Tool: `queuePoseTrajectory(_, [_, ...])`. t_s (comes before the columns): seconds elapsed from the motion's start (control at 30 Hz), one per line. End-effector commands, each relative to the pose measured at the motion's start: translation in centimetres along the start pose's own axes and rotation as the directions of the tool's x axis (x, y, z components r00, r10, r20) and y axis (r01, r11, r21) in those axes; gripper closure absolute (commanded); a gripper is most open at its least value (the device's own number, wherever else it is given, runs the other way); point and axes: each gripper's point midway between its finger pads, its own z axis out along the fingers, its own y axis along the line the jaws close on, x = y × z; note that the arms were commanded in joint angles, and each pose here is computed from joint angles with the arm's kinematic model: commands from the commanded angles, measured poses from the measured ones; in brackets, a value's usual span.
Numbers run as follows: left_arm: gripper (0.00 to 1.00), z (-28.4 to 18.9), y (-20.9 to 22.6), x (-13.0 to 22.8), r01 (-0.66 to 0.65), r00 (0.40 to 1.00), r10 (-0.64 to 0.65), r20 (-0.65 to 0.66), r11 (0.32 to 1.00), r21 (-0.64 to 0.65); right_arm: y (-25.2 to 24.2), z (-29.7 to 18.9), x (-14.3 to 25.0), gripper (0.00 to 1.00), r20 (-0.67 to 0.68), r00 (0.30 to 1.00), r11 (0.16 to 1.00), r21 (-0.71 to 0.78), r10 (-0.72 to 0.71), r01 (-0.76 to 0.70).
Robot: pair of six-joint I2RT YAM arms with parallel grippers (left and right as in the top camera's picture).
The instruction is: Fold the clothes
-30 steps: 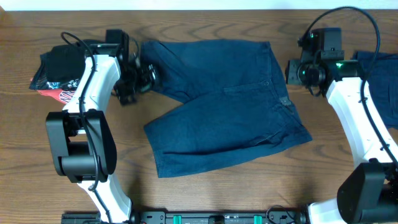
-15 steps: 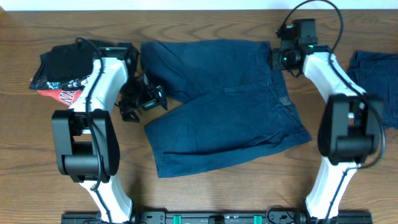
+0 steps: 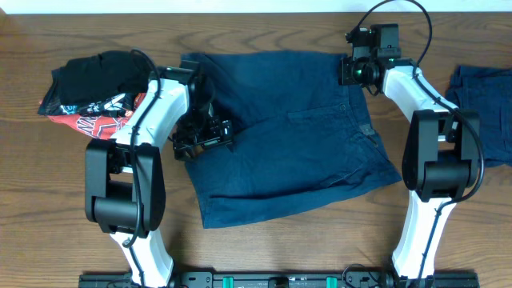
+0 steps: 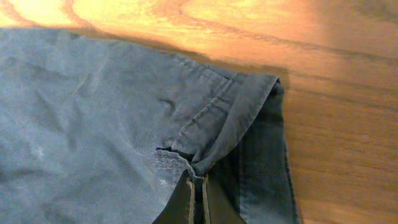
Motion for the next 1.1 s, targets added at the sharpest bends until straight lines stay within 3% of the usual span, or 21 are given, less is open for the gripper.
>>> queuePoseTrajectory(0.0, [0.01,1.0,0.2,0.7,-0.002,1.0,0.002,-0.028,1.0,-0.018,-0.1,1.0,0.1,0.99,-0.004,1.0,1.0,0.008,0.016,-0.016])
queuePoseTrajectory(0.23, [0.0,3.5,-0.1,0.8,-0.016,1.0,0.016,-0.013,1.0,-0.02,-7.5,-3.1,-5.4,0.99,0.208,0.953,0.918,0.286,0.22,-0.275])
queuePoseTrajectory(0.37, [0.0,5.7,-0.6,0.2,0.005,0.999,-0.005,0.034,1.0,-0.002,-10.7,-6.0,-8.1,0.99,0.321,0.89,0.861,0.289,0.324,-0.418])
queuePoseTrajectory(0.5, [0.0,7.5,-1.2,0.2,-0.027,0.998,0.027,0.063,1.0,0.007,-11.7,-6.5,-8.2,0.99,0.332,0.876,0.847,0.288,0.351,-0.448])
queuePoseTrajectory(0.7, [0.0,8.3,-1.6,0.3,-0.049,0.996,0.048,0.078,0.999,0.01,-13.4,-7.1,-6.3,0.99,0.305,0.885,0.794,0.404,0.352,-0.455])
queuePoseTrajectory(0.73, [0.0,8.3,-1.6,0.2,-0.049,0.996,0.048,0.079,0.999,0.01,-13.6,-7.2,-6.0,0.97,0.299,0.886,0.785,0.42,0.354,-0.455])
queuePoseTrajectory(0.83, [0.02,8.1,-1.6,0.2,-0.053,0.995,0.052,0.08,0.999,0.011,-13.7,-8.2,-5.5,0.79,0.274,0.895,0.781,0.44,0.352,-0.442])
queuePoseTrajectory(1.0, [0.03,5.2,-2.3,-0.2,-0.097,0.987,0.092,0.134,0.995,0.03,-13.3,-13.7,-5.5,0.72,0.244,0.91,0.774,0.48,0.335,-0.413])
queuePoseTrajectory(1.07, [0.03,3.4,-2.7,-0.4,-0.106,0.979,0.096,0.181,0.993,0.048,-13.0,-16.3,-4.2,0.65,0.2,0.908,0.763,0.492,0.369,-0.419])
